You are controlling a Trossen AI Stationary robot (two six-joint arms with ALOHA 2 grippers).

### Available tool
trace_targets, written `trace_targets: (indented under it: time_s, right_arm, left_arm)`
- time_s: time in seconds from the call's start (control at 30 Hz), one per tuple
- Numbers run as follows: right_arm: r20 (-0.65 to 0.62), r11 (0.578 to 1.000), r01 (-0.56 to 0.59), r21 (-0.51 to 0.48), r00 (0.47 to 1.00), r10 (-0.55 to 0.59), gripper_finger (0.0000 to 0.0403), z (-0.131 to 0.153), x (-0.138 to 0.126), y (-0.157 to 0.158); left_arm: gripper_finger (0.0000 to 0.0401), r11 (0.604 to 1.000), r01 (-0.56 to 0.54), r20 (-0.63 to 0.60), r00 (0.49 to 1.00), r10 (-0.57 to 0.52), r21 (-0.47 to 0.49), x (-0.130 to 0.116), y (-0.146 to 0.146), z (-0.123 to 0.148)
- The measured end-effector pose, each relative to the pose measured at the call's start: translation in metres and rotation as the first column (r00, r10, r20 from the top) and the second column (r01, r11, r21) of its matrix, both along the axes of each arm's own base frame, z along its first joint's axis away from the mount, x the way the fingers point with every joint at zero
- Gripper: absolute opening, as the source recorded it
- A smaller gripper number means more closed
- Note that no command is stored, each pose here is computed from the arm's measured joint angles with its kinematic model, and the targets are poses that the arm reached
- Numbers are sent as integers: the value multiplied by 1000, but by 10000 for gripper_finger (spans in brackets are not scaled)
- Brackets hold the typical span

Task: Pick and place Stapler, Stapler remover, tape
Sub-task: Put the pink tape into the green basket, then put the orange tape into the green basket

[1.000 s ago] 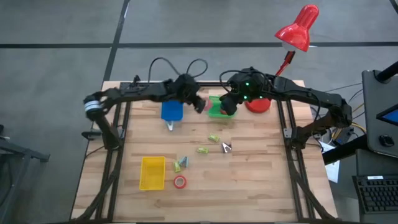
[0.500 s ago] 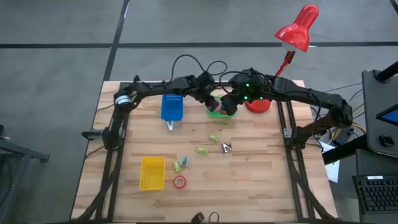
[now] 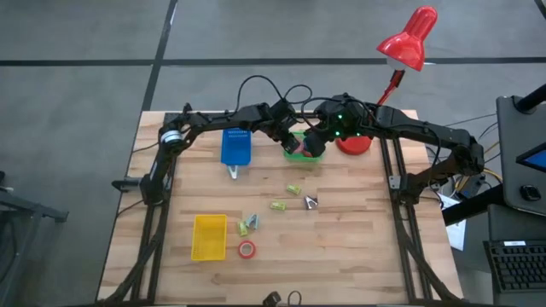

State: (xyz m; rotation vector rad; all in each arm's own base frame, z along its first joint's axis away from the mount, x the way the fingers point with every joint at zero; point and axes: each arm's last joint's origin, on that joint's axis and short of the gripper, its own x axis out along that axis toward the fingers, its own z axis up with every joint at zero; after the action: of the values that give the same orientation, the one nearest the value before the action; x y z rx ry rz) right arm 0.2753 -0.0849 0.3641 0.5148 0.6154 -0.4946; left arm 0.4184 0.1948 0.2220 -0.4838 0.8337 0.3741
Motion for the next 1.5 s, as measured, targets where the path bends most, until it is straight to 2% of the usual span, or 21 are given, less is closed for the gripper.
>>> trace_targets:
  time_s: [0.17,0.33,0.5,0.77,0.97,1.17,1.33,1.5]
  right_arm:
    - [-5,1000,16,-16,1000,-16,49,0,0,-1]
    - [-5,1000,16,-17,1000,-17,47,0,0,-1]
    - [-7,1000,17,-16,1000,-17,50,-1,0,-1]
    - [-9,998,36,-42,999,-37,44,0,1,-2]
    - [-8,997,48,-65,999,-48,45,-3,6,-6]
    - [-11,998,33,-49,999,-34,43,-5,8,-6]
    - [1,996,-86,-20,996,86,44,-4,8,-4]
    - [-3,980,-200,-17,980,200,43,-3,6,1]
  left_arm:
    - [164,1000,-10,-9,1000,10,-18,-1,-1,0]
    - [186,998,-5,-23,1000,3,-61,-6,-4,13]
    - [188,987,141,-75,986,-147,-83,-23,-19,34]
    - [188,949,285,-169,937,-305,-134,-49,-52,64]
    - [186,892,420,-202,871,-448,-169,-51,-90,59]
    - [186,808,546,-272,761,-589,-221,-57,-139,33]
    - [186,780,570,-282,728,-625,-258,-74,-182,23]
    - [186,745,617,-229,710,-666,-253,-94,-236,16]
